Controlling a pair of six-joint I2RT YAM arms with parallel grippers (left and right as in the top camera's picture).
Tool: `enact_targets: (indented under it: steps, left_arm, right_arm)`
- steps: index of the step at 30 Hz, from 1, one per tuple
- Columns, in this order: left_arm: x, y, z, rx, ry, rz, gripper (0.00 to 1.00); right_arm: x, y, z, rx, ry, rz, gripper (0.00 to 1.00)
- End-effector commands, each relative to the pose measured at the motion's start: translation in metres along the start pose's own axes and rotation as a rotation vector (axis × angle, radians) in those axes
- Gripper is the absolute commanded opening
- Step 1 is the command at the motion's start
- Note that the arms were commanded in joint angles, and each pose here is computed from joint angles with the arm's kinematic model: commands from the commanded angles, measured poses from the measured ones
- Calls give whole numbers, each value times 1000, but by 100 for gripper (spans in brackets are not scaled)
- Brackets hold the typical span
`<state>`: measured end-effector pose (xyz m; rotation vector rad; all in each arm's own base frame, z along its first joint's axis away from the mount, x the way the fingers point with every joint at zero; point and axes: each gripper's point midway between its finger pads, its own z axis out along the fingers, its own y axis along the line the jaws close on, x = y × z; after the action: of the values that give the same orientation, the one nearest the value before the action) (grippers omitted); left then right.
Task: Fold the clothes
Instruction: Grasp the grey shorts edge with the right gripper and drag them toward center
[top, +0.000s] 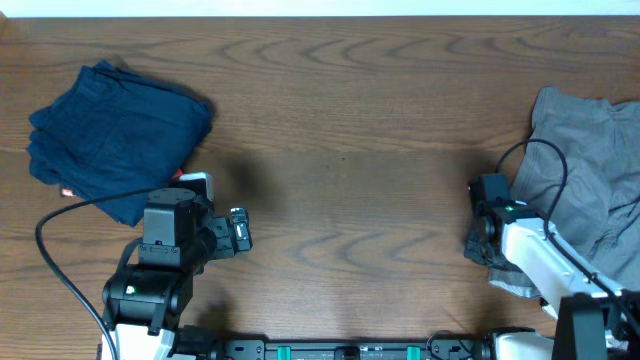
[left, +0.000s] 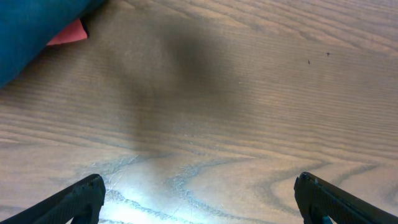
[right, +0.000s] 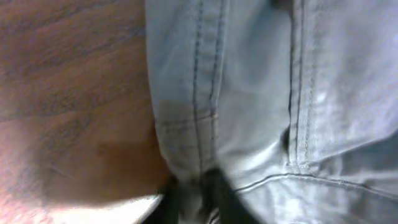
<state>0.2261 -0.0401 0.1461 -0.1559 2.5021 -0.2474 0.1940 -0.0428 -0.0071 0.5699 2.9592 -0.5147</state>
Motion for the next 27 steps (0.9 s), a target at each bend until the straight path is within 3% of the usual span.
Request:
enact_targets:
  steps: [1, 6, 9, 12, 17, 18, 20, 21, 27]
  left_arm:
    - [-7, -2, -5, 7, -20, -3, 98]
    - [-13, -4, -5, 13, -42, -2, 98]
    - [-21, -6, -5, 23, -76, 0, 98]
    - [-33, -9, -7, 36, -123, 4, 98]
    - [-53, -15, -10, 58, -205, 10, 98]
    - [-56, -16, -10, 62, -217, 10, 98]
    - [-61, -17, -10, 67, -235, 11, 98]
    - [-61, -17, -10, 67, -234, 11, 98]
    - [-61, -18, -10, 68, -236, 11, 98]
  right_arm:
    - [15, 18, 9, -116, 79, -17, 1]
    - [9, 92, -17, -541, 43, -244, 1]
    - [-4, 141, -58, -831, -31, -324, 1]
    - [-25, 188, -117, -1115, -192, -414, 1]
    - [-51, 242, -218, -1378, -572, -535, 2]
    - [-54, 248, -232, -1392, -647, -552, 21]
    - [-56, 254, -245, -1392, -717, -558, 77]
    - [-57, 254, -244, -1377, -724, -550, 99]
    - [-75, 229, -184, -1134, -593, -401, 99]
